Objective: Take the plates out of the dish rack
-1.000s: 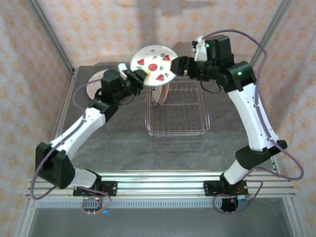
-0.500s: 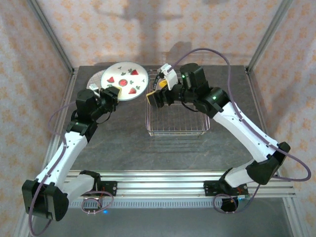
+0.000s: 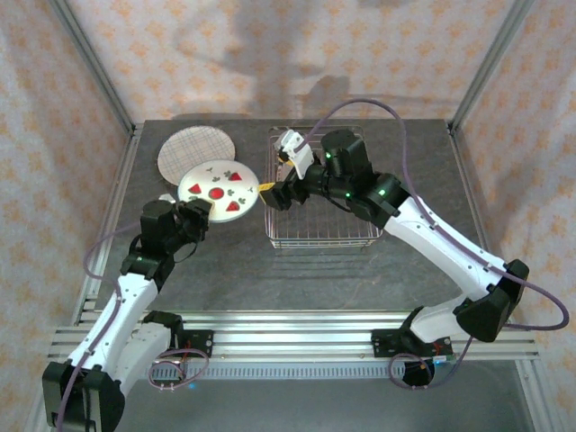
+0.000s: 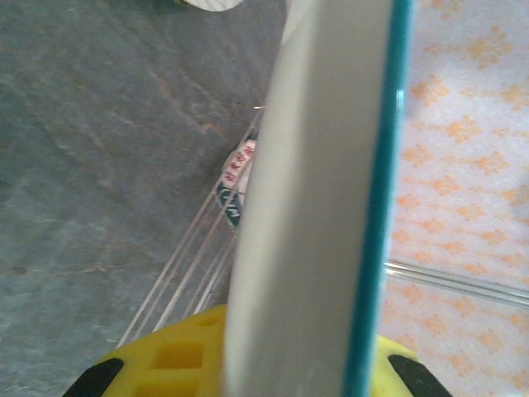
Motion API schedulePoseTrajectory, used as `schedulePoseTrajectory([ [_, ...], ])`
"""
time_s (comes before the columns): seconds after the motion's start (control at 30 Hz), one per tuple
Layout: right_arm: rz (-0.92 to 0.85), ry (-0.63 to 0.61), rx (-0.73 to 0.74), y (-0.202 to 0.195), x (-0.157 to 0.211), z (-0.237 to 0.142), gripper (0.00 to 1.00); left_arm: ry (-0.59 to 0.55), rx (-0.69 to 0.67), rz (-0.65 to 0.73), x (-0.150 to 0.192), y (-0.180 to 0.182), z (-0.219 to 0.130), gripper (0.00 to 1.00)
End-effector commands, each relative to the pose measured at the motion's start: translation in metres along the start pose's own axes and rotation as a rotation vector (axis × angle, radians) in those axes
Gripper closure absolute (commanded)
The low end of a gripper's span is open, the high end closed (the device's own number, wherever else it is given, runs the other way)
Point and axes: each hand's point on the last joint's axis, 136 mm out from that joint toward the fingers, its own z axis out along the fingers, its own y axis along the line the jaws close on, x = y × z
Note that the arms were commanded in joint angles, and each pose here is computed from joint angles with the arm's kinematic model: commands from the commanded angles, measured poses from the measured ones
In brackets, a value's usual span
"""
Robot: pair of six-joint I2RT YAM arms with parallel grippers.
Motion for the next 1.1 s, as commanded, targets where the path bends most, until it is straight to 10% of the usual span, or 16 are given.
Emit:
schedulePoseTrajectory([
  [0.0,-0.037,-0.055,-0.002,0.004,-0.011,-0.008,0.10,-0.073,0.140,0.056,-0.012,-0.029,-0.013,1.00],
  [1.07,0.019,-0.030,-0.047,0.009,0.005,0.004,0.10,-0.100,0.072,0.040,-0.017,0.058,0.032,1.00],
])
